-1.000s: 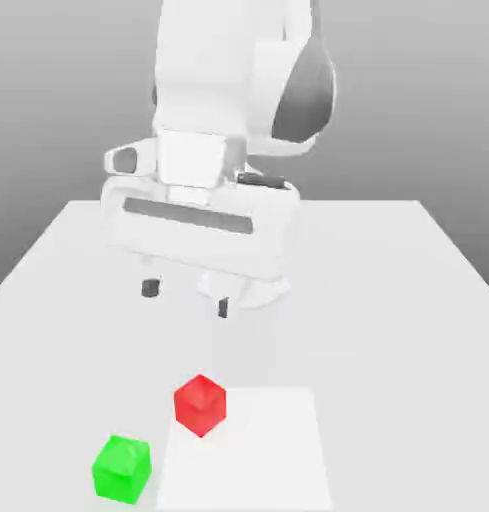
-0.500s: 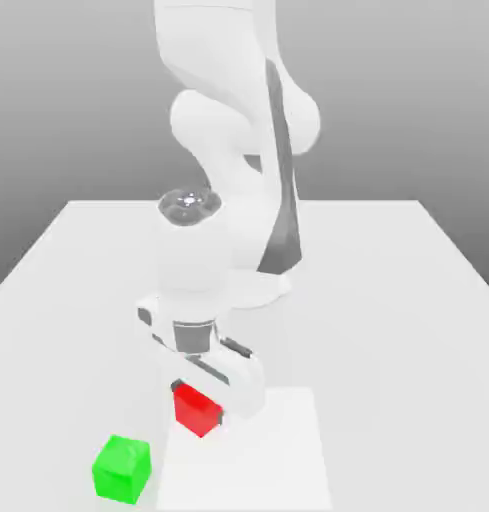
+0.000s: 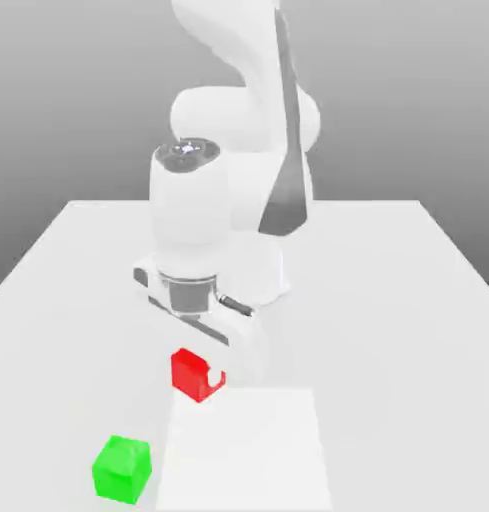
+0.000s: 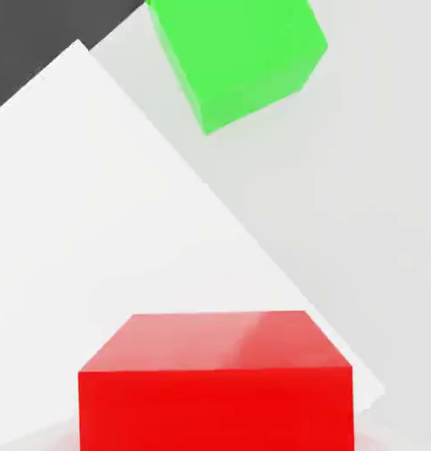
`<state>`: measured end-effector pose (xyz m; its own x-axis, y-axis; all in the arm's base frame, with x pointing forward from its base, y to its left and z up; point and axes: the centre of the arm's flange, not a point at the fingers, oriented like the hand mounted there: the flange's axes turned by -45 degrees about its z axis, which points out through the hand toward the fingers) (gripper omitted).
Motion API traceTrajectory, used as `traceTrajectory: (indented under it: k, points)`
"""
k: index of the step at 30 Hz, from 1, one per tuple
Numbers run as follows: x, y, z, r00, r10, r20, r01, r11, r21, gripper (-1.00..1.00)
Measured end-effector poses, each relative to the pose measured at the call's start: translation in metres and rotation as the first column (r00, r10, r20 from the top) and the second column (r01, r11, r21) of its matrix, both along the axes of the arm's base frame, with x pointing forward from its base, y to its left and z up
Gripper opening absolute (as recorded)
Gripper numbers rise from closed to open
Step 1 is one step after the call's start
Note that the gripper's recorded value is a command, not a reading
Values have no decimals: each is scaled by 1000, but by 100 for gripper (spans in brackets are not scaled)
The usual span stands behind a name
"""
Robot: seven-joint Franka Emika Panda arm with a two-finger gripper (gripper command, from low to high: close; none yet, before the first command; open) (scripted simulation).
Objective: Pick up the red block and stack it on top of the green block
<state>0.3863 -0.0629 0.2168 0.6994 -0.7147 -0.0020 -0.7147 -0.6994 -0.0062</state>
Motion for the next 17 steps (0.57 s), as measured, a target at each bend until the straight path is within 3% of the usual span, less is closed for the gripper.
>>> traceTrajectory:
  k: [7,11,12,17]
  points:
    - [59,-76,25,933,-359,-1,359,933,-2,-100]
    - [67,-84,-14,920,-393,-1,393,920,-5,-100]
    - [67,-83,-27,919,-394,-2,394,919,-6,100]
    - [67,-83,-27,919,-394,-2,394,919,-6,100]
